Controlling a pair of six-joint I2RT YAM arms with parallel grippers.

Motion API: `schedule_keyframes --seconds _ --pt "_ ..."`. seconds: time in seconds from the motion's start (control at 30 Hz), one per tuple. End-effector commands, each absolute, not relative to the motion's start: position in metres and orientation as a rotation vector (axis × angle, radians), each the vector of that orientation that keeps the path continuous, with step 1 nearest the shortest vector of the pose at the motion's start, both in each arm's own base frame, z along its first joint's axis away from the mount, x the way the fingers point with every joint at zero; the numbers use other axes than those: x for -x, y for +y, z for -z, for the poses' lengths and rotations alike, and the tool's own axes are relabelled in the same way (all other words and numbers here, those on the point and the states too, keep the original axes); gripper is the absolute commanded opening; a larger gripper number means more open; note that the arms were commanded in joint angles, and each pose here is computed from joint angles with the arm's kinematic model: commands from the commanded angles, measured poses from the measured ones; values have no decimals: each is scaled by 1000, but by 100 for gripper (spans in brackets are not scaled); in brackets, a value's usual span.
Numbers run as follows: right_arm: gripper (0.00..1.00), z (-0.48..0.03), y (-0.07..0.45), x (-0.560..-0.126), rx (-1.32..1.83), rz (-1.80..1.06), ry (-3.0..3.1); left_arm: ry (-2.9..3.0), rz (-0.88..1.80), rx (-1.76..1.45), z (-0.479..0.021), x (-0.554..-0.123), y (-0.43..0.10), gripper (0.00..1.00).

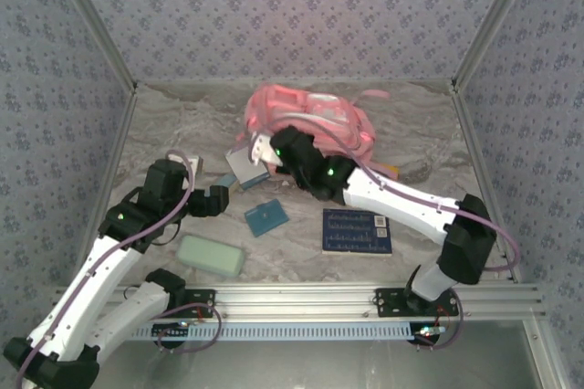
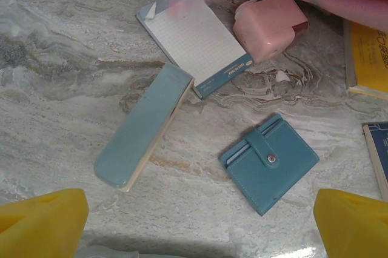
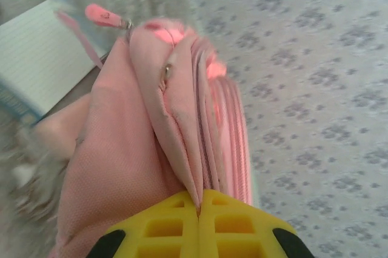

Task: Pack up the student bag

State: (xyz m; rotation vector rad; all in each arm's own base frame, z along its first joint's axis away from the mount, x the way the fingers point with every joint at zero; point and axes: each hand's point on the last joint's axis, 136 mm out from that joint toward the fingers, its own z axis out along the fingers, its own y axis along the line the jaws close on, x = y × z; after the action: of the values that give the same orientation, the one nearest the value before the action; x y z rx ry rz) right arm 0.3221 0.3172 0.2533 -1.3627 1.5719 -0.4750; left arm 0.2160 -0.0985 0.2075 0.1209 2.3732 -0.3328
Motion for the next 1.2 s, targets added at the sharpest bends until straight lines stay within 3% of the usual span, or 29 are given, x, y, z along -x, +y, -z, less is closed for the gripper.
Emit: schedule_keyframes --seconds 0.0,0.17,0.2,0.23,0.3,0.37,0.57,0.67,0.8,0.87,0.97,1.17 --pt "0 -272 275 -317 1104 443 1655 2357 316 -109 -209 -218 -95 96" --pt "0 -222 228 -285 905 294 1906 2361 321 -111 -208 -218 -96 96" --pt "6 -215 222 -280 865 258 1936 2363 322 -112 -208 -218 -96 96" --pt "17 -211 219 -276 842 236 1949 2365 326 -115 -207 -218 -97 96" --pt "51 -195 216 -265 833 162 1988 2372 340 -126 -205 -217 -100 95" --pt "66 -189 217 -257 848 110 2019 2376 343 -130 -205 -217 -101 96" --pt "65 -212 217 -245 781 -56 2039 2399 340 -137 -197 -220 -104 93" --pt "60 -215 209 -250 633 -159 2108 2437 412 -181 -186 -228 -124 78" --pt "52 -205 207 -248 509 -339 2255 2394 461 -293 -187 -252 -156 73" --pt "53 -204 210 -246 508 -383 2263 2326 453 -515 -188 -259 -178 65" --pt "57 -197 212 -246 559 -381 2243 2231 293 -671 -191 -274 -190 65" --pt "59 -199 202 -287 406 -329 2436 2186 363 -624 -200 -280 -195 65"
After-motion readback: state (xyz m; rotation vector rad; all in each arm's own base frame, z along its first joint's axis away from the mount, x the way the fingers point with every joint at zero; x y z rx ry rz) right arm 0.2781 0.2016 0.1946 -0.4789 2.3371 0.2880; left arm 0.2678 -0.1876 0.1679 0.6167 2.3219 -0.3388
